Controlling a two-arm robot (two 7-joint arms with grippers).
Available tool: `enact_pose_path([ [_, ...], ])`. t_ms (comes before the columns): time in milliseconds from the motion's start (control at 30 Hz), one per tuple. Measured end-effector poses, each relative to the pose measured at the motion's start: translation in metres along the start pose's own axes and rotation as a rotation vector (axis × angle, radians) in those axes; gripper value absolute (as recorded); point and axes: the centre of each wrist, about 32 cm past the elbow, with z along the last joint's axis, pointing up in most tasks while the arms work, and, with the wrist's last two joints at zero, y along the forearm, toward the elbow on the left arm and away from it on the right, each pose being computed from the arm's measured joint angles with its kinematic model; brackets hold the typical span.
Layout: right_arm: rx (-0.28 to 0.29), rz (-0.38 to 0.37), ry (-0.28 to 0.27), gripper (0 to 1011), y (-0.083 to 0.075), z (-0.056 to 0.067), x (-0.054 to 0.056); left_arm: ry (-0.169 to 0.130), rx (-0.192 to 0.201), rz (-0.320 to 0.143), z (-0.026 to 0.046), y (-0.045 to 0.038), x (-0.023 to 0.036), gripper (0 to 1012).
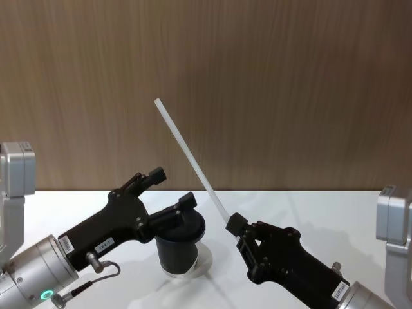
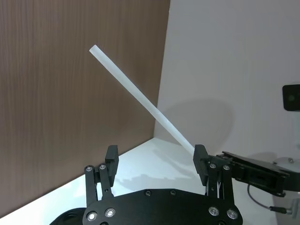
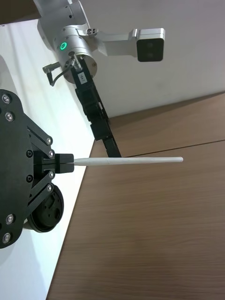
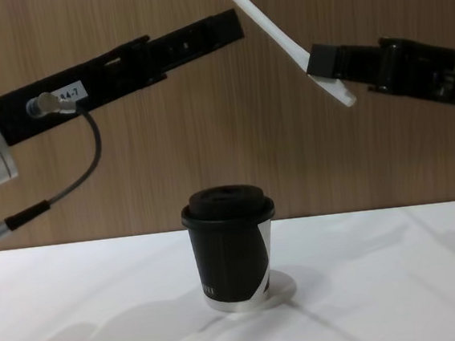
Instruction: Pick up the straw with one hand, pass it to the other hand, and insert it into the cup.
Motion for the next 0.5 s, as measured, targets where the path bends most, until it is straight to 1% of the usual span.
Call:
enact_pose_path([
  [167, 0.000, 0.000, 0.000, 4, 0.000, 0.000, 0.000, 0.028, -0.022, -0.015, -0.0036, -0.0018, 0.0013, 1002],
  [333, 0.000, 0.000, 0.000, 4, 0.000, 0.000, 0.000, 0.070, -0.055, -0.029, -0.0088, -0.0042, 0.0032, 1002],
  [433, 0.000, 0.000, 0.000, 4, 0.000, 0.000, 0.000, 0.090, -0.071, -0.035, -0.0110, -0.0053, 0.0041, 1002],
  [500, 0.000, 0.000, 0.000, 4, 0.000, 0.000, 0.000, 0.111, -0.090, -0.042, -0.0131, -0.0067, 0.0049, 1002],
])
